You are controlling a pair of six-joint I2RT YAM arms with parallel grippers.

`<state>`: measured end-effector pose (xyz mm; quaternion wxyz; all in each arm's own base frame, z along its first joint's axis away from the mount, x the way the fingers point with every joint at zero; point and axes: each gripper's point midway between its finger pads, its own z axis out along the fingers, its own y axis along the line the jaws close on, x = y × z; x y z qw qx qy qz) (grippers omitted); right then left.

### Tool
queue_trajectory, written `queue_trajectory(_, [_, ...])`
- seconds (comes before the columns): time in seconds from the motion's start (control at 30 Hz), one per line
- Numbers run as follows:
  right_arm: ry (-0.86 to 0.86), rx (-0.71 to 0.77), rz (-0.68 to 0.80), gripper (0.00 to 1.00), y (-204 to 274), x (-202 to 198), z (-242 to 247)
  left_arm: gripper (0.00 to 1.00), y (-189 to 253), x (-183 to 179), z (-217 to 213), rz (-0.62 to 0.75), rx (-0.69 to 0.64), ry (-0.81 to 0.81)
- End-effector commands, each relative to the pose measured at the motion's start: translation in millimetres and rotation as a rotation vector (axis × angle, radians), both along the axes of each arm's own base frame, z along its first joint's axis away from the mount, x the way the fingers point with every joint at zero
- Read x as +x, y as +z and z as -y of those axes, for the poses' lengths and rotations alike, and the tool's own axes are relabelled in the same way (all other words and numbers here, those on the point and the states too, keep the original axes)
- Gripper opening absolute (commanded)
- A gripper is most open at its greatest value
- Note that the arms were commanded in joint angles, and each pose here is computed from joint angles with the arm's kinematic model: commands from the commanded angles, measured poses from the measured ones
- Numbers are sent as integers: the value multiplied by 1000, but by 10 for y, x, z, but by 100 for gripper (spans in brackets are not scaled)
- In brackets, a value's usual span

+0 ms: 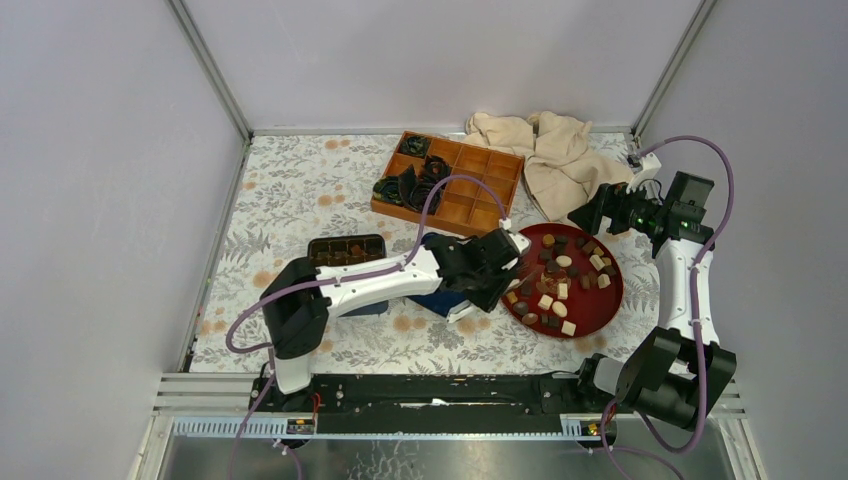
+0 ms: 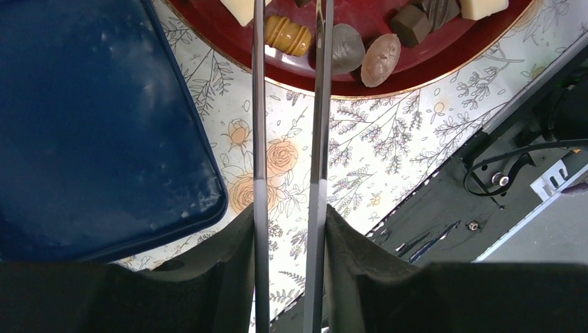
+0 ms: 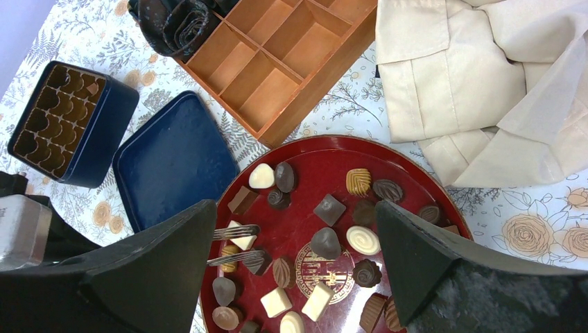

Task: Pack the chocolate
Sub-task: Pick up the fake chocolate from the plate.

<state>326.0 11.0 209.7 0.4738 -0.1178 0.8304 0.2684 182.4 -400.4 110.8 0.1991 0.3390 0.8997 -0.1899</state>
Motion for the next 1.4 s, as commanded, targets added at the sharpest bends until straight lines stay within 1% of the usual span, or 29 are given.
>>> queue_trajectory(0.0, [19, -5, 25, 92, 56, 13, -9, 42, 41, 16, 57, 3, 9, -5])
queue_trajectory(0.4, [19, -6, 25, 92, 58, 10, -10, 48, -50, -53, 76, -20, 58, -23])
queue_trajectory(0.77, [19, -5, 25, 92, 59, 9, -12, 48, 64, -98, 112, -18, 31, -28])
queue_trajectory(1.07, [21, -3, 25, 92, 65, 8, -15, 47, 270, -174, 202, 4, -16, -40])
queue_trajectory(1.27, [22, -3, 26, 92, 66, 8, -17, 47, 229, -212, 200, -8, -8, -35])
queue_trajectory(1.37, [23, -2, 26, 92, 67, 7, -19, 47, 161, -166, 154, 11, 29, -9])
